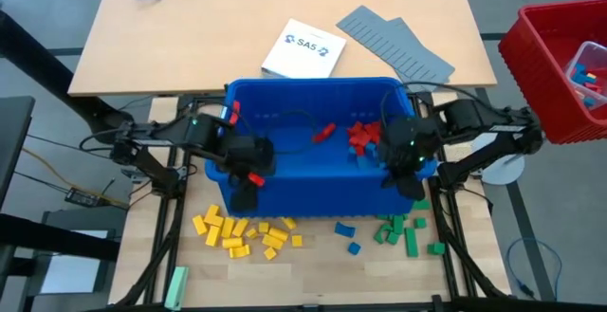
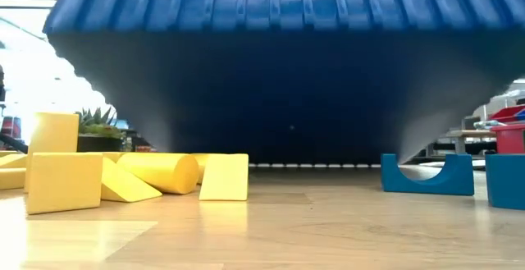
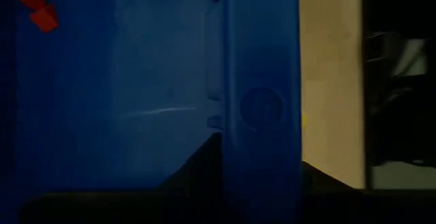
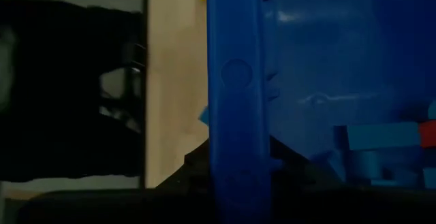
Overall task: Sort blocks
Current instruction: Remove the blue block from the blue bin
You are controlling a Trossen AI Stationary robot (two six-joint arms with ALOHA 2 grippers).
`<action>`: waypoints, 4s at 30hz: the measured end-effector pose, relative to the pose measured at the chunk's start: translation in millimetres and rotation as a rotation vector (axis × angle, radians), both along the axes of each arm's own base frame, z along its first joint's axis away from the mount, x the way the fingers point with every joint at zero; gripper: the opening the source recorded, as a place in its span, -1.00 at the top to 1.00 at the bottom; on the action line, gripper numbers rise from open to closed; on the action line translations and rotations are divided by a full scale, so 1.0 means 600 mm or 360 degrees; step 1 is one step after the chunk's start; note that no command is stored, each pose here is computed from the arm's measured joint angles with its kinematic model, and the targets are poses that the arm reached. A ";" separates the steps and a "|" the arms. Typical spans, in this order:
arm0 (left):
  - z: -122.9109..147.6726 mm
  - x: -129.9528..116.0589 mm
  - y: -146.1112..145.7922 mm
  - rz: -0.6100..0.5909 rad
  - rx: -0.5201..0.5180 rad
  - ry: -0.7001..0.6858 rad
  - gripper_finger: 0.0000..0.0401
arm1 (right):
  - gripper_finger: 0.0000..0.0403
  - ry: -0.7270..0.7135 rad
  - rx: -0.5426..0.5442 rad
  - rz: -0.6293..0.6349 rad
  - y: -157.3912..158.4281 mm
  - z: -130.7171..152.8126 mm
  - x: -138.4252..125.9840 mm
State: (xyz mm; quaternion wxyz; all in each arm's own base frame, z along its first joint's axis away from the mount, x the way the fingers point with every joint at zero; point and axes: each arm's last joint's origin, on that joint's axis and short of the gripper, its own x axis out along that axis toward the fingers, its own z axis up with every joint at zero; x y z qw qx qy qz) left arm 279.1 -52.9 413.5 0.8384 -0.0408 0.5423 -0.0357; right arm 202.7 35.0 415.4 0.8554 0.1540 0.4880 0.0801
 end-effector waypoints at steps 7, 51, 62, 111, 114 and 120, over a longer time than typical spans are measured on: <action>0.035 -0.010 0.025 -0.0008 -0.0184 -0.0054 0.61 | 0.64 -0.0071 0.0160 -0.0020 -0.021 0.031 -0.009; -0.023 0.007 0.060 0.0139 0.0104 0.0106 0.62 | 0.64 0.0024 -0.0083 -0.0019 -0.058 -0.032 0.015; -0.138 0.024 0.056 0.0194 0.0305 0.0342 0.62 | 0.64 0.0123 -0.0300 -0.0025 -0.046 -0.132 0.046; 0.029 -0.010 0.109 0.0260 0.0626 -0.0604 0.21 | -0.10 -0.0086 -0.0795 -0.0368 -0.143 -0.095 0.050; 0.017 -0.021 0.131 0.0310 0.0661 -0.0646 0.21 | -0.09 -0.0038 -0.0842 -0.0361 -0.183 -0.118 0.044; 0.002 -0.015 0.169 0.0447 0.0716 -0.0850 0.21 | -0.07 -0.0085 -0.0890 -0.0425 -0.264 -0.169 0.037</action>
